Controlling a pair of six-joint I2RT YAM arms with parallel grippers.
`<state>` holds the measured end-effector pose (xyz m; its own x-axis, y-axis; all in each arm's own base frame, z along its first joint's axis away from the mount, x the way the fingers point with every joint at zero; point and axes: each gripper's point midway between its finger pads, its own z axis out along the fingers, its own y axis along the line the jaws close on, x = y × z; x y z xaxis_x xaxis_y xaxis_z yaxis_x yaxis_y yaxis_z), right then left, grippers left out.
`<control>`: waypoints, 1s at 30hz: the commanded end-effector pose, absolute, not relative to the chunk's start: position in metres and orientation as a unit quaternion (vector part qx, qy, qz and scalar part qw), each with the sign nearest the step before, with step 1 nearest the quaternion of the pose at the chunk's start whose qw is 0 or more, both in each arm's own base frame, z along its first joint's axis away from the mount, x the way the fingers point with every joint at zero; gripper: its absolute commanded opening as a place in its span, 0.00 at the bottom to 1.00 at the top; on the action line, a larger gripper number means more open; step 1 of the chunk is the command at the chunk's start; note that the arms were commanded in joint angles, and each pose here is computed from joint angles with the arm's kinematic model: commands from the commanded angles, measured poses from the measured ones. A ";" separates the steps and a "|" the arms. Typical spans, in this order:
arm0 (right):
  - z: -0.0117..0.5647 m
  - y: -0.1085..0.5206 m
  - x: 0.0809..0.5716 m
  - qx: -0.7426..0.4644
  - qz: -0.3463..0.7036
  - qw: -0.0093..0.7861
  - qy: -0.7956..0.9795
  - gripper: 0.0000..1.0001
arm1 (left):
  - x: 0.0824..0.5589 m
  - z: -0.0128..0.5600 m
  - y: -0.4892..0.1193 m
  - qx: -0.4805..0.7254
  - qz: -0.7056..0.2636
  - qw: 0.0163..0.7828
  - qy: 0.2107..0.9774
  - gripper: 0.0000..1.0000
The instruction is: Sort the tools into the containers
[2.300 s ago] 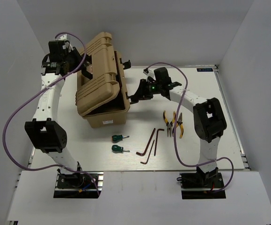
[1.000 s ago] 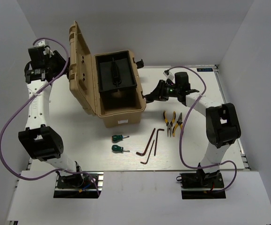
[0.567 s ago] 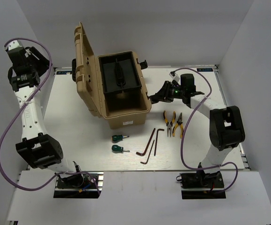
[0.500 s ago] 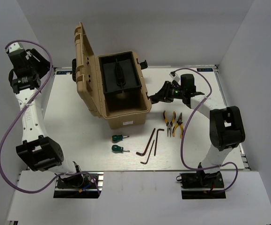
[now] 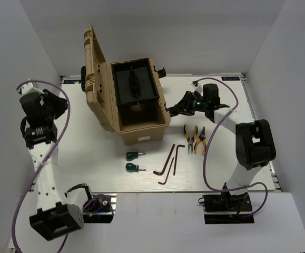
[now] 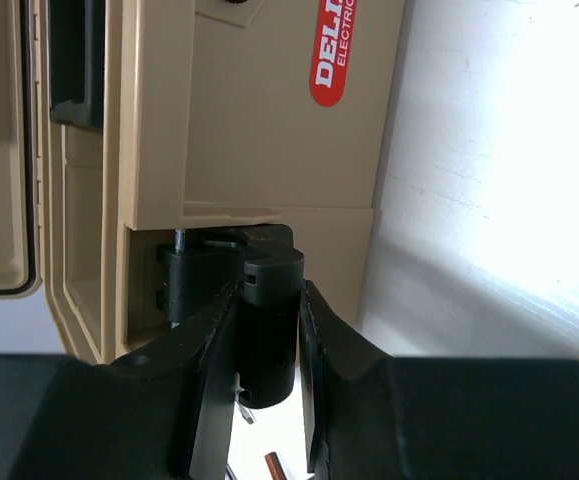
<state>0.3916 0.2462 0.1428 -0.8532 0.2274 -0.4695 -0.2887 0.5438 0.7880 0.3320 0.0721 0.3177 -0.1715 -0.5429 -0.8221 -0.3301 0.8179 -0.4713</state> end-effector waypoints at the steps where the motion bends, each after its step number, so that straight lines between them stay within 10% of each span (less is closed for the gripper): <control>1: 0.136 0.264 0.378 -0.037 0.480 0.267 0.835 0.00 | 0.312 0.319 0.059 -0.286 -0.111 0.584 0.752 0.40; 8: 0.133 0.275 0.371 -0.031 0.483 0.257 0.837 0.00 | 0.272 0.274 0.031 -0.292 -0.145 0.544 0.773 0.21; 30: 0.125 0.316 0.338 -0.044 0.503 0.205 0.838 0.00 | 0.226 0.219 0.022 -0.352 -0.124 0.457 0.807 0.14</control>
